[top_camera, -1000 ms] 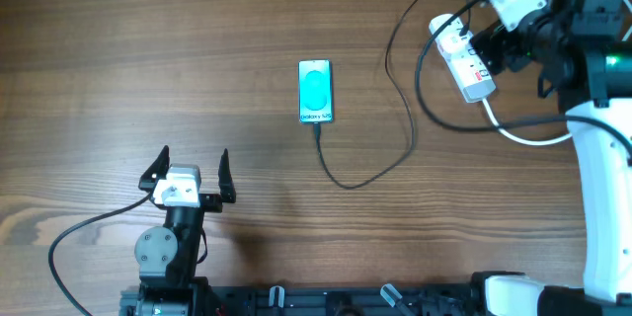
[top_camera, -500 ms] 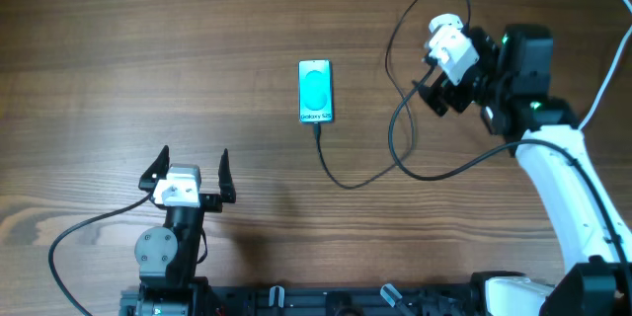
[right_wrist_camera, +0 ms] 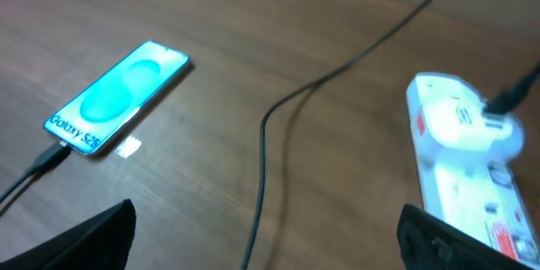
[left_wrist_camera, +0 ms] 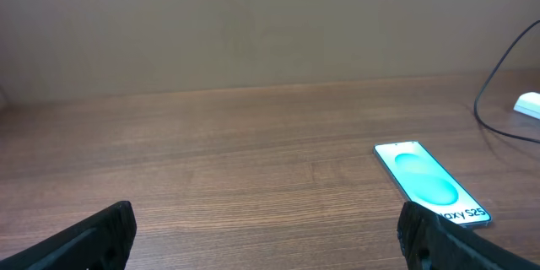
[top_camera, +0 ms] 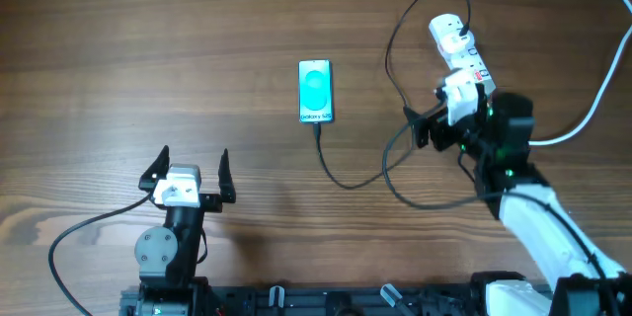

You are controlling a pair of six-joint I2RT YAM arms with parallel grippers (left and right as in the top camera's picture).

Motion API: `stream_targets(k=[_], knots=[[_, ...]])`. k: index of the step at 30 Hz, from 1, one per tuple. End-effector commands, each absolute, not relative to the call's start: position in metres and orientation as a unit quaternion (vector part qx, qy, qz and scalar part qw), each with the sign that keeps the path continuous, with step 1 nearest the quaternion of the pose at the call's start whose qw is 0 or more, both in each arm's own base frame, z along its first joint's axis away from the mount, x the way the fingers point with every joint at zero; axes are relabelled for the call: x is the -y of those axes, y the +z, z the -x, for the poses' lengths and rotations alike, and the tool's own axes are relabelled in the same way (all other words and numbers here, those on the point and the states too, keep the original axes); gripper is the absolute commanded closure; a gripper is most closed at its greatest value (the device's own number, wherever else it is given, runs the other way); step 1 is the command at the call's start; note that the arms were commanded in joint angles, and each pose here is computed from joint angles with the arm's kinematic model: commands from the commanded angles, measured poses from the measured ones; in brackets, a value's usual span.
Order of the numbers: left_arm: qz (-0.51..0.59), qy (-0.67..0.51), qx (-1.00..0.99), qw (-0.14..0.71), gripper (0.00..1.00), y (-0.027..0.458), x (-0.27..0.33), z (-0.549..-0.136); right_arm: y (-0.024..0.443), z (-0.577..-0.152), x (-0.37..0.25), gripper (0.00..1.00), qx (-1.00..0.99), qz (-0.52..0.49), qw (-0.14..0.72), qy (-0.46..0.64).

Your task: Plug charger to phone and switch on socket

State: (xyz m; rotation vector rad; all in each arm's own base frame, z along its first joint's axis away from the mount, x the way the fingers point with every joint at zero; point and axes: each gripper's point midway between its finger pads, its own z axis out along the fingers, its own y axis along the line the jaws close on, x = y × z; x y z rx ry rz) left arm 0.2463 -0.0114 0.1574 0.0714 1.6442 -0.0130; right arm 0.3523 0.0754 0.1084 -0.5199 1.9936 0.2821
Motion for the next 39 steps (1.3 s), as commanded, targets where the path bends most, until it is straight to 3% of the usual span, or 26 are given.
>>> stream_targets(k=[1,12,26,36,39], knots=[[-0.035,0.003,-0.733,0.680,0.00,0.156,0.010,-0.246,0.094,-0.332,-0.066,0.00,-0.839,0.155,0.506,0.123],[-0.035,0.003,-0.733,0.680,0.00,0.156,0.010,-0.246,0.063,-0.276,-0.055,0.00,-0.845,0.126,0.506,0.120],[-0.035,0.003,-0.733,0.680,0.00,0.156,0.010,-0.246,0.075,-0.247,-0.051,0.00,-0.831,0.113,0.534,0.110],[-0.035,0.003,-0.733,0.680,0.00,0.156,0.010,-0.246,0.173,-0.242,-0.045,0.00,-0.696,0.141,0.703,0.050],[-0.035,0.003,-0.733,0.680,0.00,0.156,0.010,-0.246,0.180,-0.240,-0.047,0.00,-0.684,0.145,0.713,0.053]])
